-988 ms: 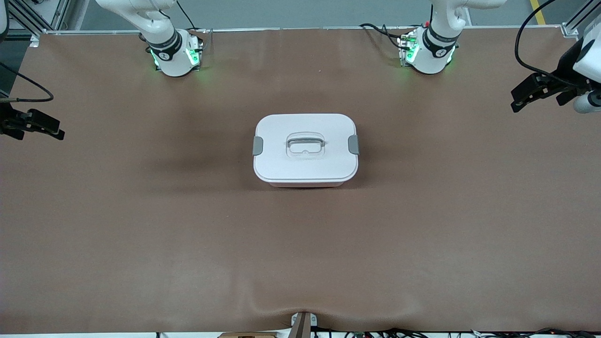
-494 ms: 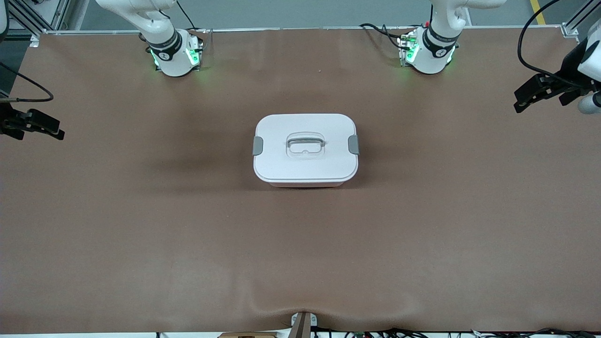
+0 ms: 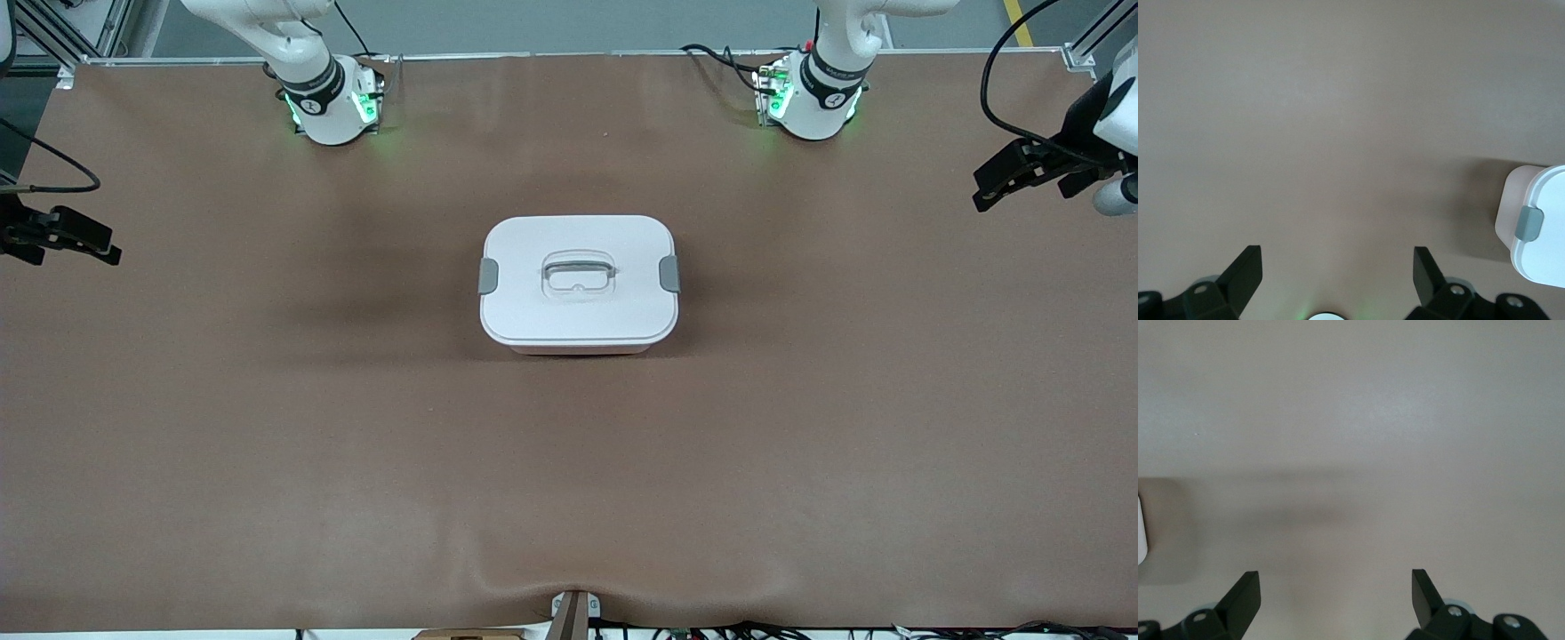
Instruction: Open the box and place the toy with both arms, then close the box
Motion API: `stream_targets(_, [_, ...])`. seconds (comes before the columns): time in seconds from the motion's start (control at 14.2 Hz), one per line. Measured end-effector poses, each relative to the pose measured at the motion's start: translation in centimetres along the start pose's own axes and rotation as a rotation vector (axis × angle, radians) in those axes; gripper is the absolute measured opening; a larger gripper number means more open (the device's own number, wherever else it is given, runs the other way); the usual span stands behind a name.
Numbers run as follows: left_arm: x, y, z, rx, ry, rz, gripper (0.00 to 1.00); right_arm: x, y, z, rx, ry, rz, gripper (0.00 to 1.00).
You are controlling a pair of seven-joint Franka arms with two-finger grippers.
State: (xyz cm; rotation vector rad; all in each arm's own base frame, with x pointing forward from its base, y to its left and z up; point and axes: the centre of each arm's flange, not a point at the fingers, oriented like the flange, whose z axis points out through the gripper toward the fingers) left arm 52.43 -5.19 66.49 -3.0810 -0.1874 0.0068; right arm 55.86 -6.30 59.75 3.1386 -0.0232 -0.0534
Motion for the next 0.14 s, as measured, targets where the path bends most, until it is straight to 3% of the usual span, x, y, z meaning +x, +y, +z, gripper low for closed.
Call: stream_targets(0.14, [-0.05, 0.14, 0.07, 0.001, -0.005, 0.003, 1.0, 0.0, 0.0, 0.0, 0.0, 0.0, 0.0, 1.0])
